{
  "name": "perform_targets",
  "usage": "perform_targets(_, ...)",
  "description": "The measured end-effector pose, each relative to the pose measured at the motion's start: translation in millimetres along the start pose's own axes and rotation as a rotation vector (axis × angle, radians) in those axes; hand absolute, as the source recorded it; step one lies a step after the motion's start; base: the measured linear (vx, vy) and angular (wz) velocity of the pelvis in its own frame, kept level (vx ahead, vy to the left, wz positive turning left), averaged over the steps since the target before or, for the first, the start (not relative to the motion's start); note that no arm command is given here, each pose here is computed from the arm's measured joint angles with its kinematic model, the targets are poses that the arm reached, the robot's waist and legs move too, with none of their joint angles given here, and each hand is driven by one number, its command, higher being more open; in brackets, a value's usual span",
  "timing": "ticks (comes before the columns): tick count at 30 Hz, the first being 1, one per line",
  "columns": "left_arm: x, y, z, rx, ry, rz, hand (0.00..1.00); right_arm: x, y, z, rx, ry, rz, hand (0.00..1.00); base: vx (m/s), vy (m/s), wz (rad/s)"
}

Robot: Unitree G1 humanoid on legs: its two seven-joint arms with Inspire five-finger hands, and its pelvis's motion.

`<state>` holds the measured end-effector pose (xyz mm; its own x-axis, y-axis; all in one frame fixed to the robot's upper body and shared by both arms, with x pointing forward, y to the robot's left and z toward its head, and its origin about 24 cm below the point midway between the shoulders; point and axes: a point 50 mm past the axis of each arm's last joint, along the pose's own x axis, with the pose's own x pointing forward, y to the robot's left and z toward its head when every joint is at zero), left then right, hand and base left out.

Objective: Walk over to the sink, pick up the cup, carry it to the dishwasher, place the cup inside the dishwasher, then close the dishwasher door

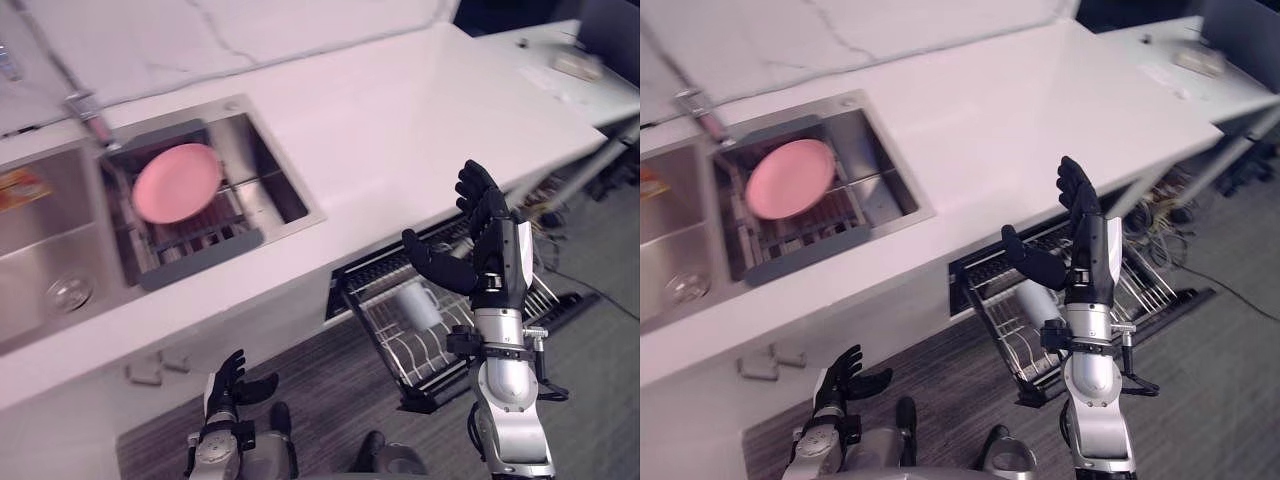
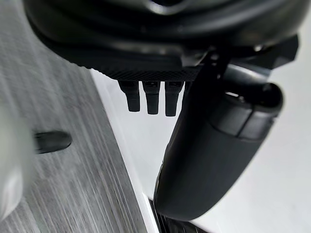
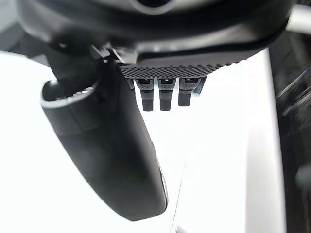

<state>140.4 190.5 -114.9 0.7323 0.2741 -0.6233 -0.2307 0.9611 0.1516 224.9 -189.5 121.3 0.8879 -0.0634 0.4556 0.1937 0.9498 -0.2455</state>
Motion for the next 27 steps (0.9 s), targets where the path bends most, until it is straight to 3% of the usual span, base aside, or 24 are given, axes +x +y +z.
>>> perform_targets(7, -7, 5, -9, 0.045, 0.014, -0.014, 0.9, 35, 11, -11, -0.078, -0.02, 0.115, 0.9, 0.03, 0.141, 0.45)
perform_targets(12, -4, 3, 1, 0.119, -0.033, -0.049, 0.9, 34, 13, -34, -0.201, 0.063, 0.193, 0.9, 0.14, 0.102, 0.71)
perform_targets(18, -2, 7, 4, 0.161, -0.045, -0.06, 0.9, 44, 2, -28, -0.316, 0.017, 0.219, 0.9, 0.17, -0.061, 0.68)
perform_targets(27, -8, -3, -6, 0.178, -0.021, -0.09, 0.9, 45, -2, -31, -0.356, 0.037, 0.245, 0.9, 0.05, -0.035, 0.03)
